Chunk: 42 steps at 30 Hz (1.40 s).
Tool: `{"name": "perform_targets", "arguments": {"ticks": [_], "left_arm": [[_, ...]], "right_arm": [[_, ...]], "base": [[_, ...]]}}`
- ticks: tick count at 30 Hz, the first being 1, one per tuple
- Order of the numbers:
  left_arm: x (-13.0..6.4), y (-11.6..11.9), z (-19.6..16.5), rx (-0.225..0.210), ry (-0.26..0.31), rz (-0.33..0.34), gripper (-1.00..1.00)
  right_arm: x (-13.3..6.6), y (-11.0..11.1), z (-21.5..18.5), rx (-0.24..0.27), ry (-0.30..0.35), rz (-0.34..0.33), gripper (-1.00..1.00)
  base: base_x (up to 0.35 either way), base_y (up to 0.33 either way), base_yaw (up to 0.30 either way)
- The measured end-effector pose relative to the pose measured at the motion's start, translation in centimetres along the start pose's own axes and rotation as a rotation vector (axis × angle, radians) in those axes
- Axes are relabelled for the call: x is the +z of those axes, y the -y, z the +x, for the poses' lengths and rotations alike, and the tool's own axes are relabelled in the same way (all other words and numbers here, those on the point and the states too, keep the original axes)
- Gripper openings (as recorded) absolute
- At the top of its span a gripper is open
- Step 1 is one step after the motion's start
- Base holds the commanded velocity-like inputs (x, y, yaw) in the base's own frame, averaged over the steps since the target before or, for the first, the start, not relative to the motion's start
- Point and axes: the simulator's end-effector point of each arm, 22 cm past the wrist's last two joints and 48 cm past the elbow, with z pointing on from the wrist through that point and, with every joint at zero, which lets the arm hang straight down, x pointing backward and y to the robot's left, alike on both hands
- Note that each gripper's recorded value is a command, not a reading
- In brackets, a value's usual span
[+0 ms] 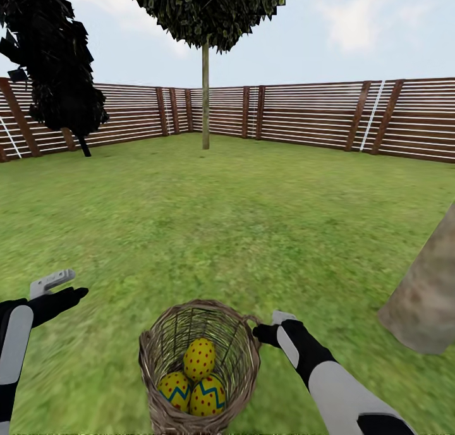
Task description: Take the three Easter eggs out of the wicker basket on the lawn in the garden, then place them on the lawn next to a single tree (choose any tree) so that all three eggs are next to the same tree and none are left in the basket.
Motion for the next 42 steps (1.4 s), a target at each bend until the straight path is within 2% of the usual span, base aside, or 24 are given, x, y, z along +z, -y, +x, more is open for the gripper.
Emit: {"name": "perform_targets", "arguments": {"ticks": [9, 42], "left_arm": [[0.7, -0.4, 1.4, 0.000, 0.000, 0.000, 1.00], [0.7, 0.0, 1.3, -0.004, 0.002, 0.020, 1.00]], "right_arm": [[0.6, 0.2, -0.7, 0.000, 0.040, -0.004, 1.00], [0.6, 0.1, -0.7, 0.001, 0.040, -0.006, 1.00]], "base": [[0.000, 0.000, 0.000], [0.000, 0.000, 0.000]]}}
